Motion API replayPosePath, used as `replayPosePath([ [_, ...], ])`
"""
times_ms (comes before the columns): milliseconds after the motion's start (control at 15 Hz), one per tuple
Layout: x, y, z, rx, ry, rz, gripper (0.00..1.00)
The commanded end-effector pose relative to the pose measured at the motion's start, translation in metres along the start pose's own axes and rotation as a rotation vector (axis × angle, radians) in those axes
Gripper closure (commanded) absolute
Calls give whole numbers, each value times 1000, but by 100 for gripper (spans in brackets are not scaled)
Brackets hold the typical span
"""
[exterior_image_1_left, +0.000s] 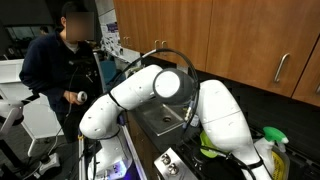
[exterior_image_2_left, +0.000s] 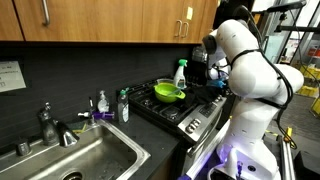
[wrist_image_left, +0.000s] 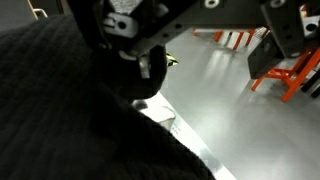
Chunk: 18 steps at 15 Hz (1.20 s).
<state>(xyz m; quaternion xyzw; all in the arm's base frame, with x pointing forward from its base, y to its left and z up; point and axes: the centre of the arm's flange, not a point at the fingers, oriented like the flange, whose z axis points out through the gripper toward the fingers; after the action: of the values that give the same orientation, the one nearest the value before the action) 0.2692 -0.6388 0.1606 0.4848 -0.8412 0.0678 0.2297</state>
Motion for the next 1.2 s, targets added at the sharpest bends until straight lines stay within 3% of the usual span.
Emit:
replayPosePath([
  [0,18,-1,17,-46,-66,35,0],
  [200,29,8,24,-67,-160,0,0],
  [467,33,33,17,-26,-295,-178,0],
  [667,37,48,9,46,-290,-336,0],
  [1133,41,51,4,130,-307,-708,0],
])
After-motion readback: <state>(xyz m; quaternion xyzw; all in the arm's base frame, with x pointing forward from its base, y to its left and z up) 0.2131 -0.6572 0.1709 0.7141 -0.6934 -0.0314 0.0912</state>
